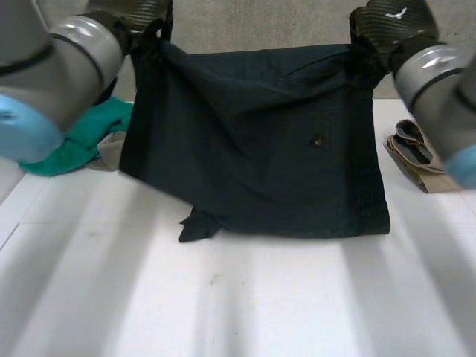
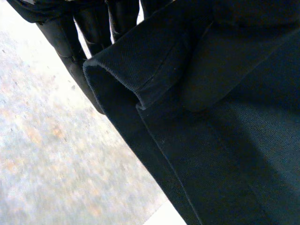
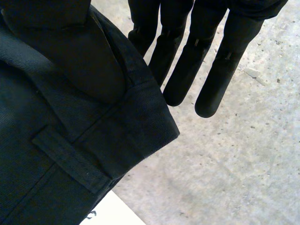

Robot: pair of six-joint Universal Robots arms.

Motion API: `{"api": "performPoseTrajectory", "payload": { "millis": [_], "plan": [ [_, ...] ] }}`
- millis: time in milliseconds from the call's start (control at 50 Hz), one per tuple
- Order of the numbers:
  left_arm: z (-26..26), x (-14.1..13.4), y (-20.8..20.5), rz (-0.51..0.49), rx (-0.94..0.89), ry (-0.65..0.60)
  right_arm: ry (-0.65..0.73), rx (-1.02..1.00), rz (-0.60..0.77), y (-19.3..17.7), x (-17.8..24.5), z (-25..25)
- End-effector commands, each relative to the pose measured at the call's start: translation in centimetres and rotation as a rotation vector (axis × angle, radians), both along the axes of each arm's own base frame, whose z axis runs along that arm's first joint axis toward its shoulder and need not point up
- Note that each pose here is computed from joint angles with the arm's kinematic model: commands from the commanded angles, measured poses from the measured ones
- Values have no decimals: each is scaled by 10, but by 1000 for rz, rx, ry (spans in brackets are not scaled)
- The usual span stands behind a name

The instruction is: Fold the laundry.

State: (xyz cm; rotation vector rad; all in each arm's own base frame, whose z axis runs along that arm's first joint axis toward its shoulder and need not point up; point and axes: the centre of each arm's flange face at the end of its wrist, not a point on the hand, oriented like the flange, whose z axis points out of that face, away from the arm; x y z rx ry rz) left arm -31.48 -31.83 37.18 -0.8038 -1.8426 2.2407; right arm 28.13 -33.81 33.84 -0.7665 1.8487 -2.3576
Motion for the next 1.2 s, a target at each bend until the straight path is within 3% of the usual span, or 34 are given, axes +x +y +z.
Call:
{"api": "performPoseTrajectory", "payload": {
  "millis": [20, 100, 160, 300, 440, 540, 700, 820, 960, 1040, 1120, 1200],
  "plan": [
    [50, -13, -34, -7, -356, 249, -171, -303, -50, -36, 18, 30],
    [94, 0, -28, -3, -524, 445, -331, -457, -42, -37, 13, 62],
    [102, 4, -25, -6, -544, 494, -388, -512, -27, -32, 12, 74],
    [71, -4, -18, -30, -402, 394, -331, -449, -35, -29, 12, 53],
    [-15, -4, -9, 7, -129, 212, -226, -258, -15, -32, 13, -15],
    [-104, -5, 21, -9, 86, -8, -86, -24, 23, -23, 12, -96],
    [-164, 0, 68, -79, 243, -210, 185, 278, 14, 14, -6, -166],
    [-162, 15, 101, -95, 335, -330, 381, 398, 26, 52, -25, -168],
    [-159, 50, 151, -121, 550, -533, 712, 530, 111, 114, -58, -162],
    [-169, 63, 203, -312, 717, -751, 981, 639, 257, 158, -79, -169],
    [-164, 61, 220, -421, 727, -836, 989, 589, 307, 158, -75, -169],
    [-152, 40, 190, -355, 581, -774, 929, 591, 276, 140, -69, -170]
  ]
}}
